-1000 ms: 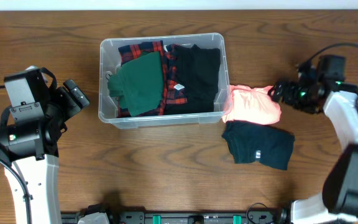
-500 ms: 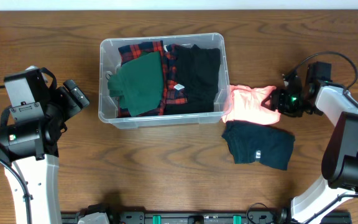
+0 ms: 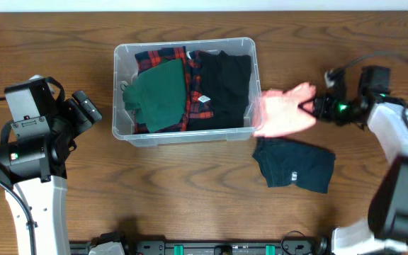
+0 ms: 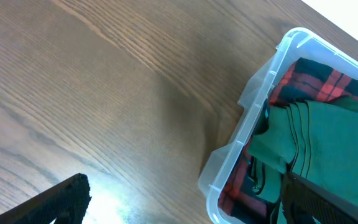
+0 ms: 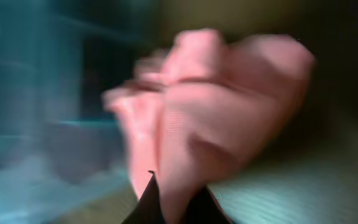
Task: Pack container
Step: 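Carry the pink shirt with the right gripper and place it in the bin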
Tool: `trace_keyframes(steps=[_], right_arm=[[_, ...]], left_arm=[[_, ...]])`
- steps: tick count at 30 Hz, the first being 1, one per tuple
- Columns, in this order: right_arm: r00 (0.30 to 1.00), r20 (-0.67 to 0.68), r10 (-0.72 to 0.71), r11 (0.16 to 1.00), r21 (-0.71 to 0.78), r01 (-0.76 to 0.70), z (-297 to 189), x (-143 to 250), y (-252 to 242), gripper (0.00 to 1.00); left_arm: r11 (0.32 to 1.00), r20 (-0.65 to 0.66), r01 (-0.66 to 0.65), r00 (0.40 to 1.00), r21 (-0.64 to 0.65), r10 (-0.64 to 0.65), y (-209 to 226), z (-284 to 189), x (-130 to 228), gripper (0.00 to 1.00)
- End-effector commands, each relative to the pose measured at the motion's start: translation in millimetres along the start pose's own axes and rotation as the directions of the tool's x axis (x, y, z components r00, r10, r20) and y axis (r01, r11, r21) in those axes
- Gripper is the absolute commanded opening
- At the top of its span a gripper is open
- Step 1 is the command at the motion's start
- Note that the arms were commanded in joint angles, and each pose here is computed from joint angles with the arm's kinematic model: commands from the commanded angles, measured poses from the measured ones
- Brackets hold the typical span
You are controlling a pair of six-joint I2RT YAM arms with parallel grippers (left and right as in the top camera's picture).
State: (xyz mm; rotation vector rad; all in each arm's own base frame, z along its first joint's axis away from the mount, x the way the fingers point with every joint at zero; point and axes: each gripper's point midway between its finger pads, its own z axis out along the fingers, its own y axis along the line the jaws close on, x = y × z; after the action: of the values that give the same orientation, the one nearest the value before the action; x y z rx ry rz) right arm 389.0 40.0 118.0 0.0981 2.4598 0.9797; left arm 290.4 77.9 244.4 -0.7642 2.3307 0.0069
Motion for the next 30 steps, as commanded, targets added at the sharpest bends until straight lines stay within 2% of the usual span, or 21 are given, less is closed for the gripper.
trace_keyframes(steps=[1, 4, 8, 12, 15, 19, 24, 30], right_arm=[[0.98, 0.179, -0.085, 0.962, -0.242, 0.128, -57, -36, 95, 0.01], [0.938, 0.317, -0.143, 0.935, -0.266, 0.233, -93, -55, 141, 0.01], [0.887, 0.406, -0.22, 0.872, -0.326, 0.366, -114, -59, 196, 0.01], [0.871, 0.41, -0.272, 0.818, -0.378, 0.433, -99, -50, 234, 0.01], [0.887, 0.369, -0.276, 0.826, -0.381, 0.415, -67, -41, 246, 0.01], [0.917, 0.287, -0.275, 0.854, -0.366, 0.371, -13, -24, 251, 0.01], [0.951, 0.173, -0.255, 0.899, -0.319, 0.299, 52, -4, 233, 0.01], [0.985, 0.062, -0.164, 0.974, -0.148, 0.172, 107, 9, 170, 0.01]], left_arm=[[1.0, 0.003, 0.012, 1.0, -0.015, -0.012, 3, 1, -1, 0.98], [1.0, 0.003, 0.012, 1.0, -0.014, -0.012, 3, 1, -1, 0.98], [1.0, 0.003, 0.012, 1.0, -0.015, -0.012, 3, 1, -1, 0.98], [1.0, 0.003, 0.012, 1.0, -0.015, -0.012, 3, 1, -1, 0.98], [1.0, 0.003, 0.012, 1.0, -0.015, -0.012, 3, 1, -1, 0.98], [1.0, 0.003, 0.012, 1.0, -0.015, -0.012, 3, 1, -1, 0.98], [1.0, 0.003, 0.012, 1.0, -0.015, -0.012, 3, 1, -1, 0.98], [1.0, 0.003, 0.012, 1.0, -0.015, -0.012, 3, 1, -1, 0.98]])
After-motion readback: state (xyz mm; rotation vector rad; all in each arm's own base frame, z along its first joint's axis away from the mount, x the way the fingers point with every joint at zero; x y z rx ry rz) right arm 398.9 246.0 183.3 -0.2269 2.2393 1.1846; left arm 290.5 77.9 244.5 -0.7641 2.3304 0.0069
